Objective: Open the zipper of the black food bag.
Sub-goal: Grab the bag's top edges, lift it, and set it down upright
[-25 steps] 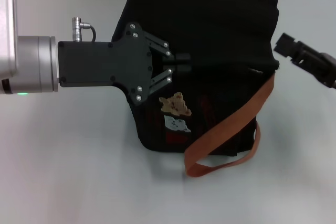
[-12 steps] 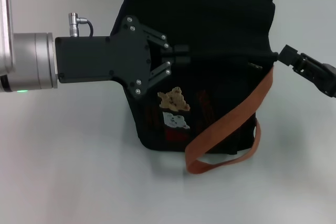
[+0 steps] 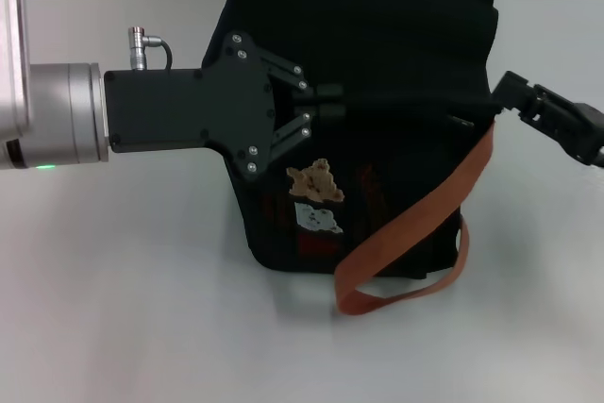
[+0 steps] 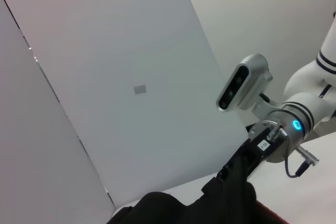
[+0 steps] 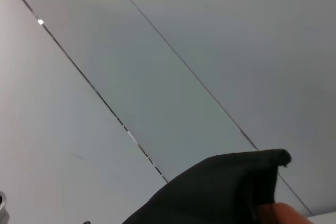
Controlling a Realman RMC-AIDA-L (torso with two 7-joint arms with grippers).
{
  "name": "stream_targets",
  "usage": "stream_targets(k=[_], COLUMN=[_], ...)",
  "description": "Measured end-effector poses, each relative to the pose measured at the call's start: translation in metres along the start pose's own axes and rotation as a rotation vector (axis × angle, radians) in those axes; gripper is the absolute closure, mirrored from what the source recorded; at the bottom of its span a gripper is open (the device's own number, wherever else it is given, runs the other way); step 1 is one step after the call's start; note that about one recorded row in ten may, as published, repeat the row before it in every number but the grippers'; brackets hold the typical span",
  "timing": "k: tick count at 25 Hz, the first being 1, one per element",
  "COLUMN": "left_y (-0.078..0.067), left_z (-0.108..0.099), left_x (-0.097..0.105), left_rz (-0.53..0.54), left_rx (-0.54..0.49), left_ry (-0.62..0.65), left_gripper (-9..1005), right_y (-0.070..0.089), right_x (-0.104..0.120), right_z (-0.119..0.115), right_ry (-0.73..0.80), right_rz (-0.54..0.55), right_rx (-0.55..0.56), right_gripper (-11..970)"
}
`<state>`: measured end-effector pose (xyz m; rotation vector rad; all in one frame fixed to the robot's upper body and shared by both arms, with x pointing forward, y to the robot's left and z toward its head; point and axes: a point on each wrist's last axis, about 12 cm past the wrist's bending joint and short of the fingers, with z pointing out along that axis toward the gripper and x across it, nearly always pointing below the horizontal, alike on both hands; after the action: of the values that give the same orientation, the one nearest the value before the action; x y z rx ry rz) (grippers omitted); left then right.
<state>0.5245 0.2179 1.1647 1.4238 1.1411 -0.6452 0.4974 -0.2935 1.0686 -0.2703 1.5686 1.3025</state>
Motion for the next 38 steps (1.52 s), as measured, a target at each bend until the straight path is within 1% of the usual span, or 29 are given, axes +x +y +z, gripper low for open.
stream_targets(k=[1,4,7,13,18,19,20,21,25,31,35,38], left_y=[0.000,0.000,0.001,0.001,0.001,0.001,0.001,0.000,-0.001,-0.001,-0.002,-0.003], left_z=[0.000,0.000,0.000,-0.001,-0.003,-0.007,-0.007,-0.010,-0.014,-0.013,-0.013,-0.015], left_x=[0.000,-0.001,-0.002,-0.003,-0.003,-0.004,-0.004,-0.004,-0.004,0.001,0.002,0.003], left_rz=[0.000,0.000,-0.001,0.005,0.009,0.009,0.009,0.011,0.016,-0.002,-0.008,-0.012], left_rx=[-0.001,-0.003,-0.010,-0.016,-0.033,-0.057,-0.057,-0.087,-0.114,-0.114,-0.116,-0.119], left_ry=[-0.004,-0.010,-0.019,-0.027,-0.043,-0.069,-0.069,-0.100,-0.124,-0.121,-0.121,-0.118], left_gripper=[948,952,957,966,973,975,976,978,984,993,997,996], right_y=[0.000,-0.001,-0.004,-0.005,-0.005,-0.005,-0.005,-0.006,-0.006,-0.005,-0.004,-0.001], right_x=[-0.001,-0.001,0.002,0.005,0.005,0.005,0.005,0.006,0.007,0.005,0.005,0.006], right_z=[0.006,0.010,0.020,0.028,0.023,0.020,0.020,0.017,0.015,0.022,0.022,0.020], right_ry=[0.002,0.008,0.037,0.051,0.043,0.041,0.041,0.040,0.042,0.049,0.050,0.043], right_rz=[-0.019,-0.027,-0.035,-0.062,-0.064,-0.064,-0.064,-0.063,-0.061,-0.065,-0.061,-0.054], right_rx=[-0.010,-0.012,0.003,0.004,0.012,0.022,0.022,0.028,0.032,0.012,0.006,-0.017], right_gripper=[484,485,486,487,489,489,490,490,493,497,499,501])
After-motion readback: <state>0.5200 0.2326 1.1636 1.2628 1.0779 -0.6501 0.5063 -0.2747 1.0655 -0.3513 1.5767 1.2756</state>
